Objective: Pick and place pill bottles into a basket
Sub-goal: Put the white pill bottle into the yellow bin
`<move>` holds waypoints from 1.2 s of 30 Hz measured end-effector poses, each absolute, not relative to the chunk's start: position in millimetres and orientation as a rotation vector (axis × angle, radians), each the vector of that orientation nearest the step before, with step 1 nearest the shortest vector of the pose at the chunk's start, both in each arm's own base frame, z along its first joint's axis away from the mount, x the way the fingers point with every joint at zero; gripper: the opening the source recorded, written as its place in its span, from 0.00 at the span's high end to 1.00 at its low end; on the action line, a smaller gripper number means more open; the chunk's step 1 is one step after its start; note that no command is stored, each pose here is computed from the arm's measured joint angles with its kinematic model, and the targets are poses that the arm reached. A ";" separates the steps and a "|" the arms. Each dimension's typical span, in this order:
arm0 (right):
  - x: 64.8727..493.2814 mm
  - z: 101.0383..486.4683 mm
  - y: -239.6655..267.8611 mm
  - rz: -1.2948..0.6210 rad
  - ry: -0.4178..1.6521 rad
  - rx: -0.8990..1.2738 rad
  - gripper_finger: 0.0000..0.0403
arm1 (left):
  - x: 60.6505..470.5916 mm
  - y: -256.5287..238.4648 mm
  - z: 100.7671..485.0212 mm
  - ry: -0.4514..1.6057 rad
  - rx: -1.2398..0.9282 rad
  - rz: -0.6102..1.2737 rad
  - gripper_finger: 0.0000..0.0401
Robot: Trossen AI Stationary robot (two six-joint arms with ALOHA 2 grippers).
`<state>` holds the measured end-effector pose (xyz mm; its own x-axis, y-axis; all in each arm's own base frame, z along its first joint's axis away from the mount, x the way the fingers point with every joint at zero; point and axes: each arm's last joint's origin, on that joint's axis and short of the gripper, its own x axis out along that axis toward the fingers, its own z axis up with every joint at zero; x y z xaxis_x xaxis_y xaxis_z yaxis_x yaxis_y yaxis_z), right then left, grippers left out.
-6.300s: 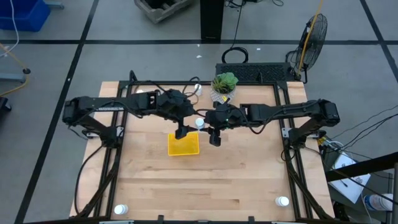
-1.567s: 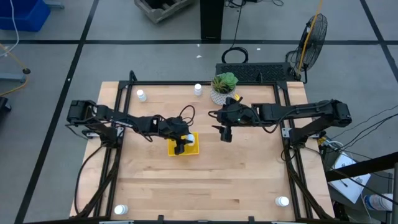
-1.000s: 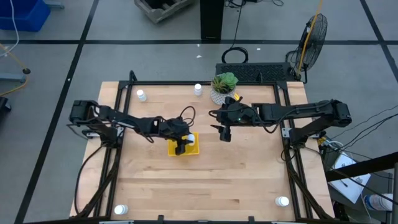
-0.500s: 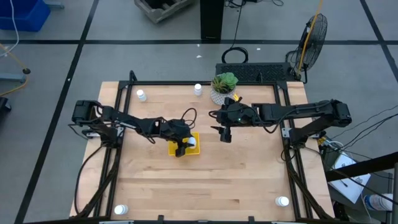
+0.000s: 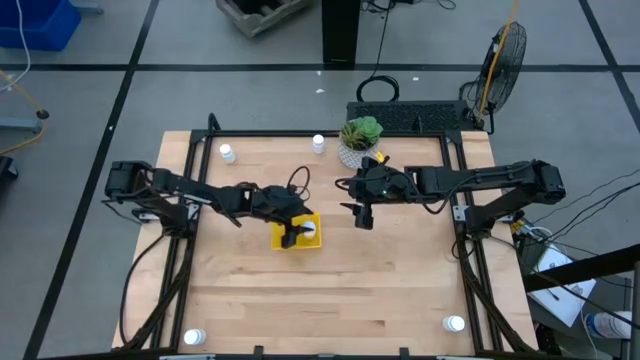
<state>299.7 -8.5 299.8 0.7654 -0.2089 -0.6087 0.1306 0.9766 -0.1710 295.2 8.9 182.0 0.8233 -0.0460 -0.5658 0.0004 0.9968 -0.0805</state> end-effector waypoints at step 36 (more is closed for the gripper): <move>295.1 294.5 -9.4 -0.196 0.747 -0.110 0.37 | 274.0 183.3 248.5 0.808 0.161 0.225 0.37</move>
<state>295.1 -9.4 294.5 0.7165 -0.2153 -0.6635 0.1374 0.9761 -0.1684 274.0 183.3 248.5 0.6691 0.2594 -0.6964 -0.1370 0.9641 0.2274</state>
